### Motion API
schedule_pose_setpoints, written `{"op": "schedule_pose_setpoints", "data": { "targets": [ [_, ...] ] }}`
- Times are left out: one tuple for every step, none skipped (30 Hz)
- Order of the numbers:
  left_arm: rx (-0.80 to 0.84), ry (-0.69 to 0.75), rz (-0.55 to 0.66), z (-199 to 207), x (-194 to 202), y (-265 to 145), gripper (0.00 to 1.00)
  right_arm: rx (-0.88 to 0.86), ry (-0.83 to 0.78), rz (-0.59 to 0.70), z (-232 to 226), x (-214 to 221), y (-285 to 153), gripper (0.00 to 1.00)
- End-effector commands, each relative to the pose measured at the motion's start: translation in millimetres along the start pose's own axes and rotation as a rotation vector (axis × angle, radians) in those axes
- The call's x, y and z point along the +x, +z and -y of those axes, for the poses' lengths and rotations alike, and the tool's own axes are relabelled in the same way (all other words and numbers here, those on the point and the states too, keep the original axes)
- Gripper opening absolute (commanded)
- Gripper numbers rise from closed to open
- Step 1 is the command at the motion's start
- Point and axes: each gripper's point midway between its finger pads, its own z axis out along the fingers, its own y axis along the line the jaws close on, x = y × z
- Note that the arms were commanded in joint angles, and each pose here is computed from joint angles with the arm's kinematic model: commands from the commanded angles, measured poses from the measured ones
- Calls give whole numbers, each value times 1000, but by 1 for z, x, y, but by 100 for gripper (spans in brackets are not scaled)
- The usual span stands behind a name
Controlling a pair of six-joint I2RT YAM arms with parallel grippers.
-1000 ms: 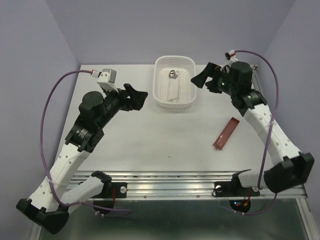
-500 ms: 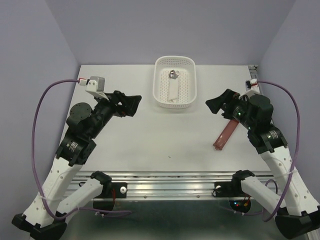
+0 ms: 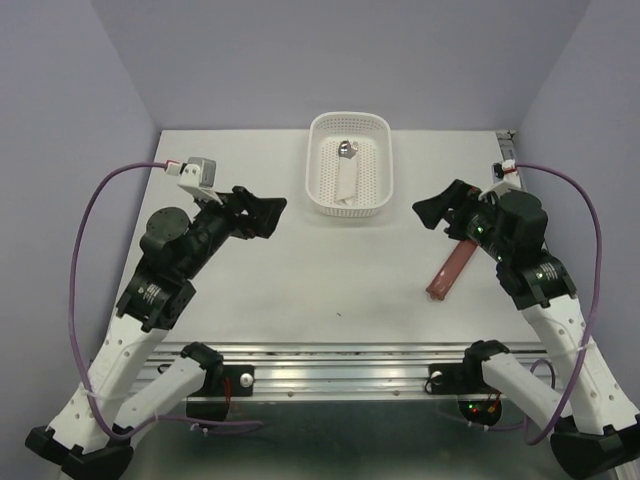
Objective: Place the utensils on the paper napkin and roll it up
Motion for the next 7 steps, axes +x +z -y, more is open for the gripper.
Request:
{"op": "schedule_pose_setpoints", "data": {
  "targets": [
    [42,0,59,9,-15,-3,99,-27,-23,65,-11,-18,-8,100],
    [42,0,56,9,-14,-3,99,-28,-22,66,-12,-19,-8,100],
    [44,-1,56,10,-14,-3,99,-27,-23,67,-12,-19,-8,100],
    [46,1,59,10,-15,-3,99,-27,-27,73,-12,-21,-9,100],
    [47,2,58,11,-15,-3,99,-16,-26,73,-11,-22,-8,100],
    [49,3,64,12,-18,-4,99,-12,-29,76,-10,-23,-8,100],
    [49,4,68,12,-19,-5,99,-12,-27,79,-10,-23,-8,100]
  ]
}}
